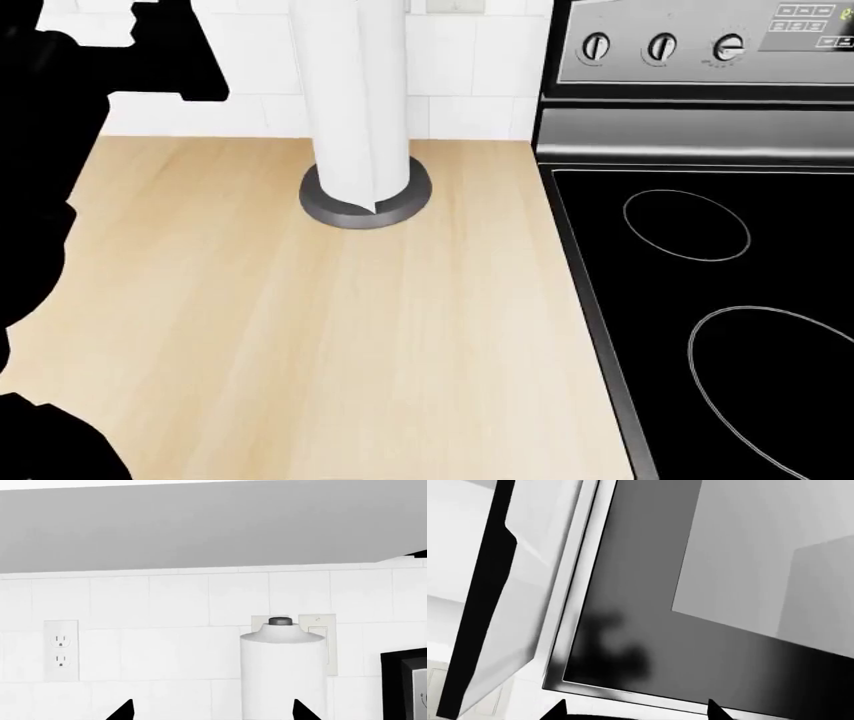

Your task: Pick the brussel sprout, cherry from the counter and place them in the cabinet. Then close the cabinet.

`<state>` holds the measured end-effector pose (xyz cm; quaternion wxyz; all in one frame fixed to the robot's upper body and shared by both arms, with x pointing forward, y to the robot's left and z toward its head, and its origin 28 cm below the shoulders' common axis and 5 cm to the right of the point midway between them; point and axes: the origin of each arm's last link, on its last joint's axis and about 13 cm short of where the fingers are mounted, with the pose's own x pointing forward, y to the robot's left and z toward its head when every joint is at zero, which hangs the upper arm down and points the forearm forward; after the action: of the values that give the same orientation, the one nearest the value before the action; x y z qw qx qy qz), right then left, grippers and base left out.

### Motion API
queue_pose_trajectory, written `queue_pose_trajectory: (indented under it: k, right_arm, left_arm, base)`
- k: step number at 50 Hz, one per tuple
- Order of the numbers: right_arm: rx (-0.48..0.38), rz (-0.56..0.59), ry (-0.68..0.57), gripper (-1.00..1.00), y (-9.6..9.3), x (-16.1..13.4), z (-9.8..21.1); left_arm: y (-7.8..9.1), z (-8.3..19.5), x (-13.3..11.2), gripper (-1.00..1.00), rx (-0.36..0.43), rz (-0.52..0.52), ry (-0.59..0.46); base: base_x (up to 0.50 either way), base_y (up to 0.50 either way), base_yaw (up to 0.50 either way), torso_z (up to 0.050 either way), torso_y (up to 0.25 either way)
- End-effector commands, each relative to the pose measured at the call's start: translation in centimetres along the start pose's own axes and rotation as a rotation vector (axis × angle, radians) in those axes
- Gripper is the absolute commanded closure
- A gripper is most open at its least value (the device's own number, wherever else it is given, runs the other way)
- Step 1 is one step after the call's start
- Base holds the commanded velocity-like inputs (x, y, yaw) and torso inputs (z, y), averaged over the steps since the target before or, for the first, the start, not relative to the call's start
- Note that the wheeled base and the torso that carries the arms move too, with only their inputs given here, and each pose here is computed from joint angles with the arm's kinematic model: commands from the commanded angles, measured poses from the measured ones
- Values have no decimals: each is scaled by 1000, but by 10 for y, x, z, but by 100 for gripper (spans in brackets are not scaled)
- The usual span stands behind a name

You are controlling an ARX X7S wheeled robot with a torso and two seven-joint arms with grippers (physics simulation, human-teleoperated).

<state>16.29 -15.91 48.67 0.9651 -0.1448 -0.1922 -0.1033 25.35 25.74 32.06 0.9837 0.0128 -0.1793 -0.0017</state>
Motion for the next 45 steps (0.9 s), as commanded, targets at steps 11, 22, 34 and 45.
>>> queue_pose_trajectory:
  k: [11,22,34,45]
  right_arm:
    - [31,-282,-71,-100,-21,17,43]
    - [197,-291,-191,-100,-27,17,63]
    - [289,-303,-298,-100,-32,1,73]
    - [285,-238,-393,-100,-23,-12,88]
  left_arm:
    - [-1,1,1,-100,0,-2,-2]
    - [-1,0,1,-100,-1,-4,-3]
    - [-1,0,1,-100,2,-1,-3]
    - [-1,-1,1,-100,0,-2,-4]
  base:
    - [9,0,3,5,0]
    - [9,2,8,6,0]
    - [4,3,6,7,0]
    - [1,4,6,7,9]
